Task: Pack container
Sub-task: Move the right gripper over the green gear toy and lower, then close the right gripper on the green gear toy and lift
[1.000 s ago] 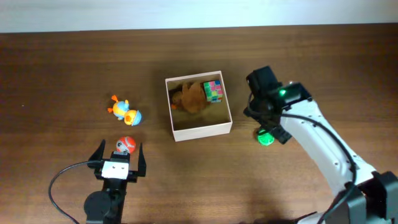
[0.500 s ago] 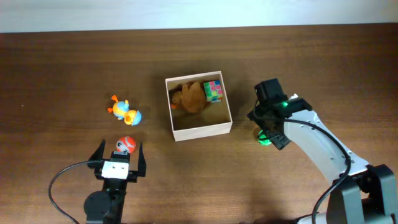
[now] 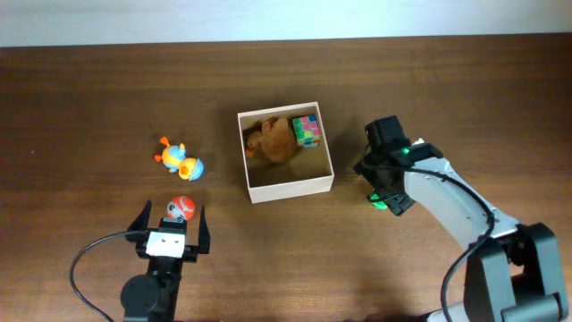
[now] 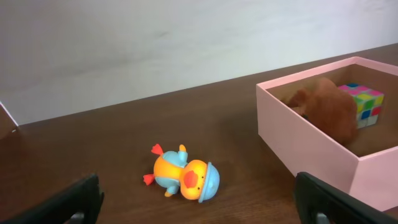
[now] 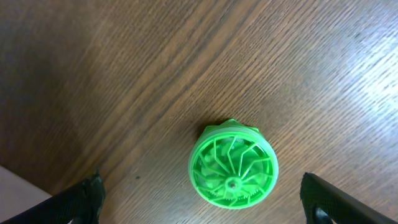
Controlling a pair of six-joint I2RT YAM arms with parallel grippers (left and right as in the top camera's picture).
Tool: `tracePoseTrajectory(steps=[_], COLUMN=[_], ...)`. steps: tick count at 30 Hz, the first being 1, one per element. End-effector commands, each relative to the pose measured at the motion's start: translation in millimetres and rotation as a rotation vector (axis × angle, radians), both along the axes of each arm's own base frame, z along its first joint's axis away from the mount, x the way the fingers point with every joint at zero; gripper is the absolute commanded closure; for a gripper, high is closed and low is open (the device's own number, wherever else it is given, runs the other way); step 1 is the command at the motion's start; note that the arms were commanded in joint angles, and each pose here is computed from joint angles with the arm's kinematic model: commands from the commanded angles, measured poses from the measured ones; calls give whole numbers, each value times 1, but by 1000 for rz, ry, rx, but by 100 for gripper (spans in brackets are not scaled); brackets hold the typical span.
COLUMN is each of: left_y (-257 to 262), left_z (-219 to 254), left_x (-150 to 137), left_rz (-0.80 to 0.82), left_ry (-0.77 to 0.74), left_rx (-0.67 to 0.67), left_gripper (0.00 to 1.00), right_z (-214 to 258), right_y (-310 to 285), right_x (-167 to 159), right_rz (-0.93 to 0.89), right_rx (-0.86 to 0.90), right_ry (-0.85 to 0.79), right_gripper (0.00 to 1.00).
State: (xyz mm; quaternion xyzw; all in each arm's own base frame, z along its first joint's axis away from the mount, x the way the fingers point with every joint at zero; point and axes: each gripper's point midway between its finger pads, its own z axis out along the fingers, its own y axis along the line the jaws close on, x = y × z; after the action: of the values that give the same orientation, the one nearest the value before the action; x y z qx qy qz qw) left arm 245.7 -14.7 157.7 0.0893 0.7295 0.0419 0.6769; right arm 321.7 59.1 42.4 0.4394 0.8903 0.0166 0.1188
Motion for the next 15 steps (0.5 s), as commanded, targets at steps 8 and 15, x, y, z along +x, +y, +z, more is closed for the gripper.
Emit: tracePoseTrajectory(steps=[8,15], left_y=[0,0], left_z=[-1,-1], left_x=[0,0], left_rz=[-4,-4], left_ry=[-2,-2], left_rx=[12,12], left_gripper=[1,1], right_z=[-26,-37], right_y=[-6,-8], right_x=[-5,-6], right_rz=[-26,-33], right_rx=[-21,-27], right_ry=[70,92], right_gripper=[5,5])
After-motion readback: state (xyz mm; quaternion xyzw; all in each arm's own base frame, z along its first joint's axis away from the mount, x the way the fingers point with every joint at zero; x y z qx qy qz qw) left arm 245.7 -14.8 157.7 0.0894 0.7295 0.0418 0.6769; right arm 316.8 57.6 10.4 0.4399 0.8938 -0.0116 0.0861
